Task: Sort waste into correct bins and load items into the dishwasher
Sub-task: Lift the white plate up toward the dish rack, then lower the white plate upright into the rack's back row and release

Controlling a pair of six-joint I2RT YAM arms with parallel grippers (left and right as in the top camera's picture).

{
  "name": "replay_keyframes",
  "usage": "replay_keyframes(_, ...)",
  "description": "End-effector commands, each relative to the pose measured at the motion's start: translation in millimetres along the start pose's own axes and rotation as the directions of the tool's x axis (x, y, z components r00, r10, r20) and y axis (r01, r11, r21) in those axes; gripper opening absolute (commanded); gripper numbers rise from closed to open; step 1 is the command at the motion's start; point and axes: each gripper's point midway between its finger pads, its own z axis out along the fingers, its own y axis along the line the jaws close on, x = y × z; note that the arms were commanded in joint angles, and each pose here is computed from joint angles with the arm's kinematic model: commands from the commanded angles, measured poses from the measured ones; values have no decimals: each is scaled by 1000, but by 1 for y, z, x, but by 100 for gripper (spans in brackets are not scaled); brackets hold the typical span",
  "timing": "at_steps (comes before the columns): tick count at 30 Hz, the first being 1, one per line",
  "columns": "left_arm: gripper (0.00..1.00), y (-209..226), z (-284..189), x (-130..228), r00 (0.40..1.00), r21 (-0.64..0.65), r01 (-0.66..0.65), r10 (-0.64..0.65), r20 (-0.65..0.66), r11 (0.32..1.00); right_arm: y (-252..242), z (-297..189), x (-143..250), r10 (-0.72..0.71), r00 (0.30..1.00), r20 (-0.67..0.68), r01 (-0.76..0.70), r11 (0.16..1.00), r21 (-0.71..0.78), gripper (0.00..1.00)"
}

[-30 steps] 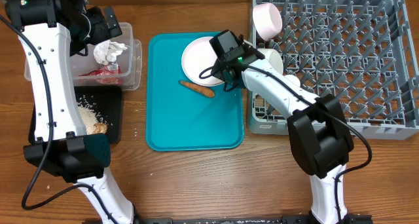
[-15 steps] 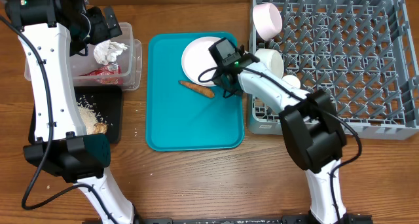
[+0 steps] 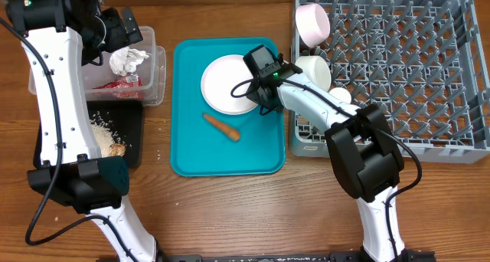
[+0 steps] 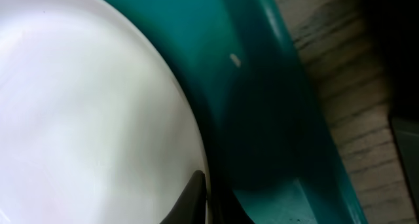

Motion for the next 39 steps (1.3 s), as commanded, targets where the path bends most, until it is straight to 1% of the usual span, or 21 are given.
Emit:
replay_keyframes(1, 100, -3, -3, -2, 1000, -1, 2, -2, 14, 1000, -4, 9, 7, -115, 993, -40, 115, 993, 8, 4)
replay_keyframes(4, 100, -3, -3, -2, 1000, -1, 2, -2, 14, 1000, 5, -1, -4, -200, 980, -20, 199, 979, -32, 4)
replay_keyframes(8, 100, -3, -3, -2, 1000, -1, 2, -2, 14, 1000, 28, -28, -18, -348, 937, 18, 347, 929, -129, 4)
replay_keyframes(14, 100, -3, -3, -2, 1000, -1, 2, -2, 14, 1000, 52, -101, -54, -449, 878, 167, 474, 864, -171, 4)
replay_keyframes(17, 100, -3, -3, -2, 1000, -1, 2, -2, 14, 1000, 50, -150, -81, -454, 850, 268, 500, 855, -138, 4)
replay_keyframes(19, 100, -3, -3, -2, 1000, -1, 2, -2, 14, 1000, 41, -183, -103, -424, 838, 343, 477, 875, -83, 4)
replay_keyframes(21, 100, -3, -3, -2, 1000, -1, 2, -2, 14, 1000, 26, -220, -125, -402, 810, 427, 450, 893, -11, 4)
replay_keyframes(24, 100, -3, -3, -2, 1000, -1, 2, -2, 14, 1000, -6, -268, -156, -405, 738, 540, 387, 909, 153, 4)
replay_keyframes(26, 100, -3, -3, -2, 1000, -1, 2, -2, 14, 1000, -37, -295, -175, -408, 694, 593, 287, 912, 293, 4)
replay_keyframes(27, 100, -3, -3, -2, 1000, -1, 2, -2, 14, 1000, -57, -309, -186, -409, 672, 618, 201, 903, 379, 4)
replay_keyframes(29, 100, -3, -3, -2, 1000, -1, 2, -2, 14, 1000, -86, -327, -197, -448, 640, 624, 90, 851, 518, 4)
replay_keyframes(30, 100, -3, -3, -2, 1000, -1, 2, -2, 14, 1000, -98, -332, -201, -471, 633, 615, 46, 816, 577, 4)
replay_keyframes(32, 100, -3, -3, -2, 1000, -1, 2, -2, 14, 1000, -114, -332, -206, -487, 638, 597, 9, 779, 627, 4)
replay_keyframes(36, 100, -3, -3, -2, 1000, -1, 2, -2, 14, 1000, -142, -315, -219, -467, 674, 572, -33, 755, 655, 4)
replay_keyframes(39, 100, -3, -3, -2, 1000, -1, 2, -2, 14, 1000, -164, -304, -232, -433, 682, 589, -91, 750, 655, 4)
